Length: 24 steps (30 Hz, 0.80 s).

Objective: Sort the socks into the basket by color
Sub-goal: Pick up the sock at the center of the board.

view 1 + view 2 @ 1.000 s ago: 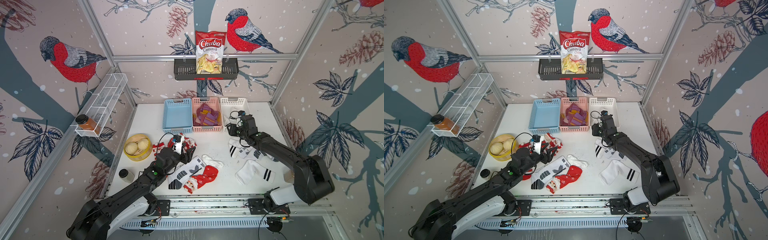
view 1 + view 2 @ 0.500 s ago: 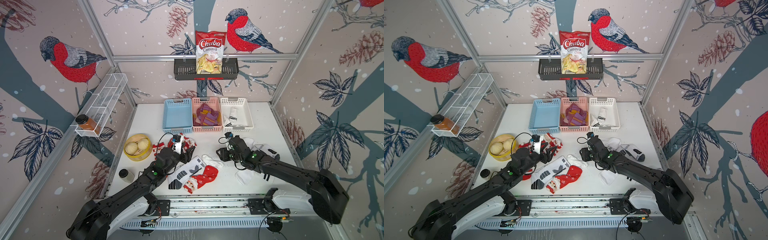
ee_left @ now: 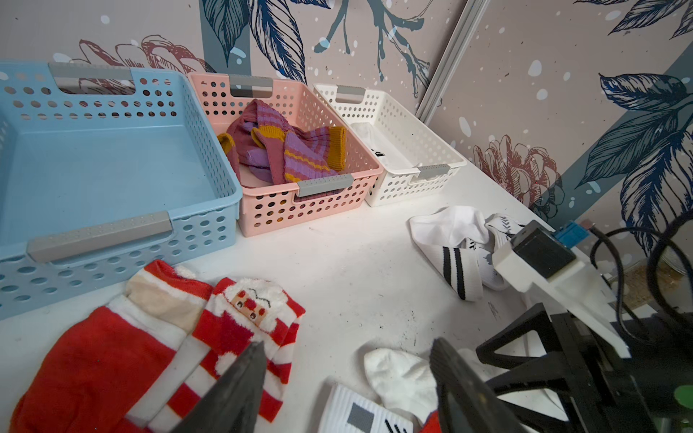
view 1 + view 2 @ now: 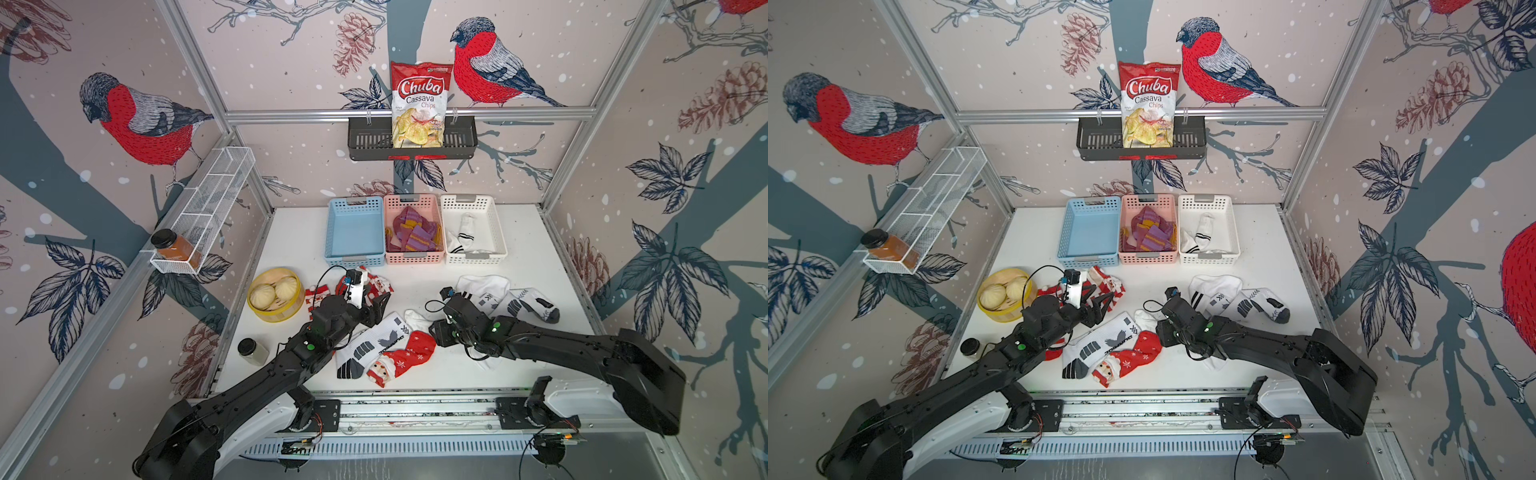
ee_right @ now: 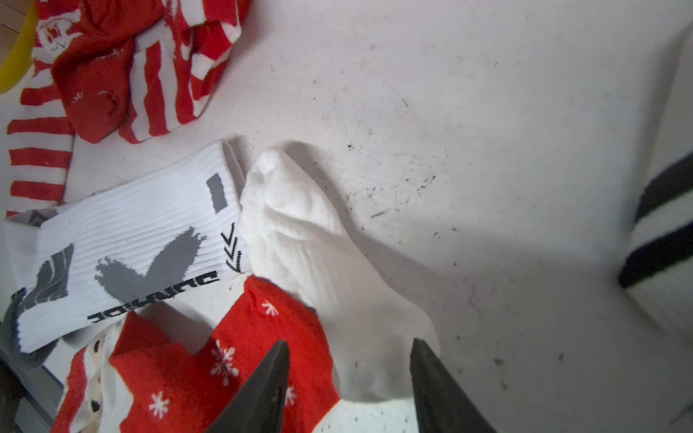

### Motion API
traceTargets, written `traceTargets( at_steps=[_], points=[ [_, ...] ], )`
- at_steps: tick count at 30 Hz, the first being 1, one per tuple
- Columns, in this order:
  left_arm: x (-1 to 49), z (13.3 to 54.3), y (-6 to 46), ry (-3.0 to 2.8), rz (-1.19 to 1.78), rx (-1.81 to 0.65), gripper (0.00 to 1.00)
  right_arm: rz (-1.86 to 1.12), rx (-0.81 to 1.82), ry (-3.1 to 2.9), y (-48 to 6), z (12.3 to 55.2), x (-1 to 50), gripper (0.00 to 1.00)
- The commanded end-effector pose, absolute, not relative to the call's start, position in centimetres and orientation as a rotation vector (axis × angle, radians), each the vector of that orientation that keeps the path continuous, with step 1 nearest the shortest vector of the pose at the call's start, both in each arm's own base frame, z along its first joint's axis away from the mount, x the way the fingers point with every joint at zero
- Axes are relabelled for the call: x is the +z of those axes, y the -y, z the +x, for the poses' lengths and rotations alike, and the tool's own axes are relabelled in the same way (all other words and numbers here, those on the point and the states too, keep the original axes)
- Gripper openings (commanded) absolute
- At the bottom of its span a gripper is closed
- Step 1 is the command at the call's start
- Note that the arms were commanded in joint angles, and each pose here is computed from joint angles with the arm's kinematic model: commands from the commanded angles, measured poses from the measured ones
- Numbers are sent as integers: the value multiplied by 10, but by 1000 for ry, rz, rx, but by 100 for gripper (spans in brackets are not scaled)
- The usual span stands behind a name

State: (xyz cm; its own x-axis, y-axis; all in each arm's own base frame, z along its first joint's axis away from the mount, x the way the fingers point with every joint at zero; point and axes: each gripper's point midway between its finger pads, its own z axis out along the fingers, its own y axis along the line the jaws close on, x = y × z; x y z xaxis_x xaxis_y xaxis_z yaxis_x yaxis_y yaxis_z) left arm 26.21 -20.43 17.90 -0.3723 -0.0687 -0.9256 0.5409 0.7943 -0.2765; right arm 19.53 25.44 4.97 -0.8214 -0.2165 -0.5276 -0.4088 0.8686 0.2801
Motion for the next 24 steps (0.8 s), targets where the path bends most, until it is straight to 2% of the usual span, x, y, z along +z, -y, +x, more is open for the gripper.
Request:
traceTargets(
  at_steps=[1,4,7,15,18,24],
  points=[
    [181,262,205,-1841,367,-677,70,-432,475,-2544,-252,202,46,55],
    [182,261,205,-1839,368,-677,70,-438,464,-2556,-252,202,41,52],
    [184,261,205,-1836,369,-678,70,-432,461,-2557,-252,203,40,35],
    [183,261,206,-1838,372,-682,70,-395,462,-2514,-250,210,52,18],
    [184,261,206,-1835,373,-684,70,-377,465,-2492,-249,214,60,14],
    [183,260,208,-1834,387,-696,70,-350,507,-2412,-251,229,88,13]
  ],
)
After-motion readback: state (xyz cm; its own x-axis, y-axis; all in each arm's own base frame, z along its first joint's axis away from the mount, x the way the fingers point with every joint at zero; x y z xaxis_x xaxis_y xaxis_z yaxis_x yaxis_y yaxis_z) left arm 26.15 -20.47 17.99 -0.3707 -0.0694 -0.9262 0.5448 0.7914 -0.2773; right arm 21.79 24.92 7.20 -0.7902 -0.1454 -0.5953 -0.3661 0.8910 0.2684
